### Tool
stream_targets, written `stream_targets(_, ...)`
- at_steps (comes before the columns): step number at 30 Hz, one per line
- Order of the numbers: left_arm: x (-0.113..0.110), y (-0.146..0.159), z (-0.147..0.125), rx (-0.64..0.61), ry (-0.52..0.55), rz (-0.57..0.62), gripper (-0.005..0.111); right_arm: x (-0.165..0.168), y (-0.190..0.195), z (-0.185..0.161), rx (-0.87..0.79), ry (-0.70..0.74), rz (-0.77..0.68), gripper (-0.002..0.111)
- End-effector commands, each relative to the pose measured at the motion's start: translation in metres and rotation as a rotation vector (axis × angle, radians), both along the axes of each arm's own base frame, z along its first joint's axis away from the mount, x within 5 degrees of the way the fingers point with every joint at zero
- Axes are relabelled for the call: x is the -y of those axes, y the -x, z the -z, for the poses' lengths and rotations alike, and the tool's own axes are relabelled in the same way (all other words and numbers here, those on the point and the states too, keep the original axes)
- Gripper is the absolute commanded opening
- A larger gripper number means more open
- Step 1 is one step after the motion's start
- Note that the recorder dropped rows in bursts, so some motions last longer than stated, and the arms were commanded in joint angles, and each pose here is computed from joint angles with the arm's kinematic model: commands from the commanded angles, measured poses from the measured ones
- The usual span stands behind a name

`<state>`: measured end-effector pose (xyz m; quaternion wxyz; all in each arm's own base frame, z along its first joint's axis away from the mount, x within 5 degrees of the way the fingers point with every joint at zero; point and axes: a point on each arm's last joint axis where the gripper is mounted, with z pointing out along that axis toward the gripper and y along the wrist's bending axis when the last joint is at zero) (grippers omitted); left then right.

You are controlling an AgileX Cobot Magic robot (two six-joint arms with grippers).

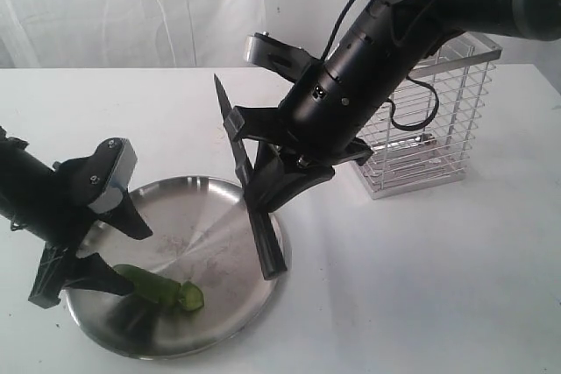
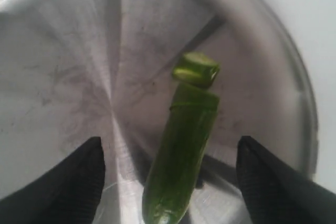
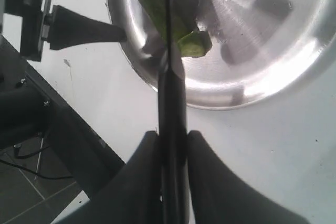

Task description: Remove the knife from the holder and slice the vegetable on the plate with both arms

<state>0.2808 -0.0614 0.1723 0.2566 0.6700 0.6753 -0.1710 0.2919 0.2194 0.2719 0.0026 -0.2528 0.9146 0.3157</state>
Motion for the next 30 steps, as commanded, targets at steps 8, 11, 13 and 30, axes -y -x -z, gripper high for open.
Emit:
stream_targets(8, -0.004, -0.007, 0.035, 0.026, -0.081, 0.113, 0.07, 0.0, 0.001, -0.007, -0.017, -0.061, 0.013, 0.0)
stream_targets(11, 0.001, -0.01, 0.031, 0.023, -0.015, 0.037, 0.043, 0.0, 0.001, -0.007, -0.018, -0.062, 0.013, 0.0)
stream_targets(13, 0.004, -0.011, 0.028, 0.009, 0.045, -0.001, 0.023, 0.0, 0.001, -0.007, -0.018, -0.062, 0.013, 0.0)
stream_targets(30, -0.005, -0.024, 0.036, -0.005, -0.015, -0.244, 0.0, -0.001, 0.001, -0.008, -0.03, -0.081, 0.021, 0.0)
